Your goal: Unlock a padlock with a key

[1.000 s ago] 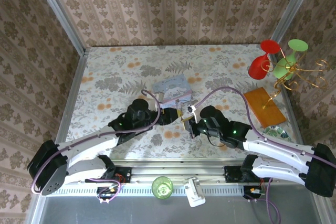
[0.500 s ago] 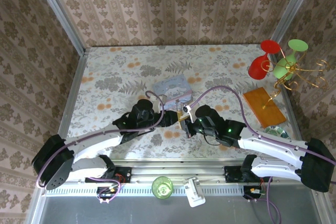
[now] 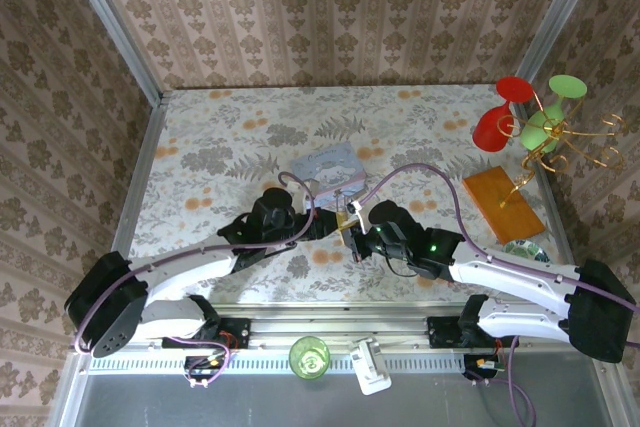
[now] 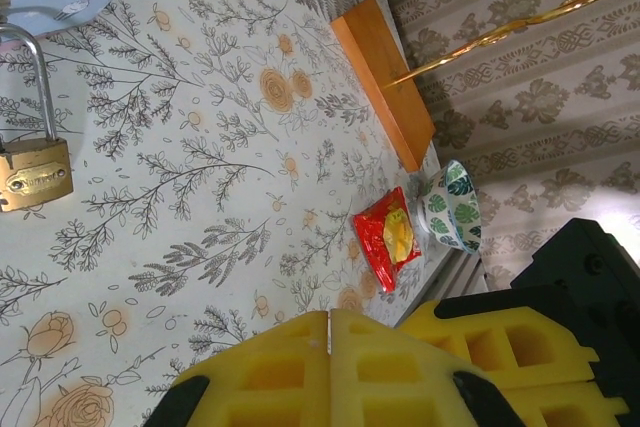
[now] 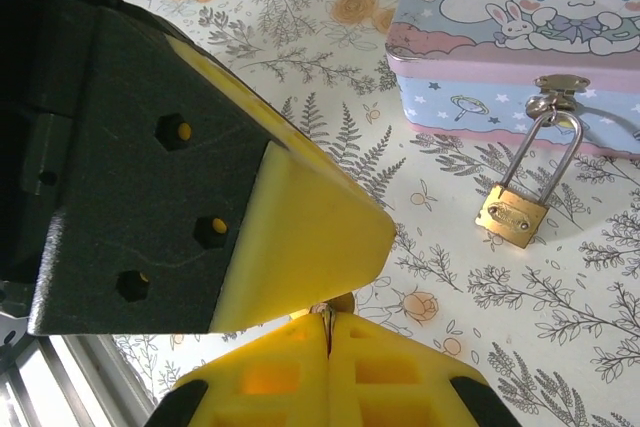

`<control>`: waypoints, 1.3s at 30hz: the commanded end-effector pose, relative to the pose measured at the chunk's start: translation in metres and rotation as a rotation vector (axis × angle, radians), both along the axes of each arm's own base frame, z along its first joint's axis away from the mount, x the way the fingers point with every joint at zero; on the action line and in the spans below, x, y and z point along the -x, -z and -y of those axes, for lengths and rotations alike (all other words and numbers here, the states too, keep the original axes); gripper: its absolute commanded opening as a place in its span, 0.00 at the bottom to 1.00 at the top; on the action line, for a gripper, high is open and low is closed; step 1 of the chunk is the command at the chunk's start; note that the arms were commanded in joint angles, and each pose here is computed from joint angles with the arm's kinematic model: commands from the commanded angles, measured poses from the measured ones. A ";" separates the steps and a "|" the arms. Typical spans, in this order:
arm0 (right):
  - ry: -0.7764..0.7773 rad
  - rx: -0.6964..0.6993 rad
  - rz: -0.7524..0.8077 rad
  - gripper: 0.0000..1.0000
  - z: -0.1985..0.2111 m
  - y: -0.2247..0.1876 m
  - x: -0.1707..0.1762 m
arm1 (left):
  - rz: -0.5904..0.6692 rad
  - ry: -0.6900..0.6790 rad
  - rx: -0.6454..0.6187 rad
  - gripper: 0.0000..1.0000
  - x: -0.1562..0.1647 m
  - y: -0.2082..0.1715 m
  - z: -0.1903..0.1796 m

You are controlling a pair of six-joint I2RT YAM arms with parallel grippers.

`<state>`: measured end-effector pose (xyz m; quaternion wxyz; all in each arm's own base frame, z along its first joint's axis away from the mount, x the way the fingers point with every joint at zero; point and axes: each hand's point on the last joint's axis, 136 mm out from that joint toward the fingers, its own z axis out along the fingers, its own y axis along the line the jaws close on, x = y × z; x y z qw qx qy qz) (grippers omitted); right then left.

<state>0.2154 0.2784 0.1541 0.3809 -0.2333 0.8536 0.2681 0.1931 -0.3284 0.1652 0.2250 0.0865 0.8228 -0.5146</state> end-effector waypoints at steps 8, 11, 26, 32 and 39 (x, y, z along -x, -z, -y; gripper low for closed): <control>-0.146 -0.321 -0.003 1.00 0.011 -0.040 0.000 | 0.209 0.093 0.013 0.00 -0.001 -0.040 -0.002; -0.186 -0.428 0.034 0.99 0.021 -0.062 -0.003 | 0.279 0.163 0.036 0.00 0.004 -0.055 0.002; -0.382 -0.596 0.025 0.48 0.002 -0.090 0.012 | 0.534 0.186 0.175 0.00 0.020 -0.115 -0.006; -0.407 -0.643 0.037 0.38 0.000 -0.101 0.015 | 0.559 0.161 0.187 0.00 0.018 -0.119 -0.008; -0.408 -0.695 0.042 0.29 -0.003 -0.107 0.010 | 0.574 0.147 0.213 0.00 0.018 -0.123 -0.008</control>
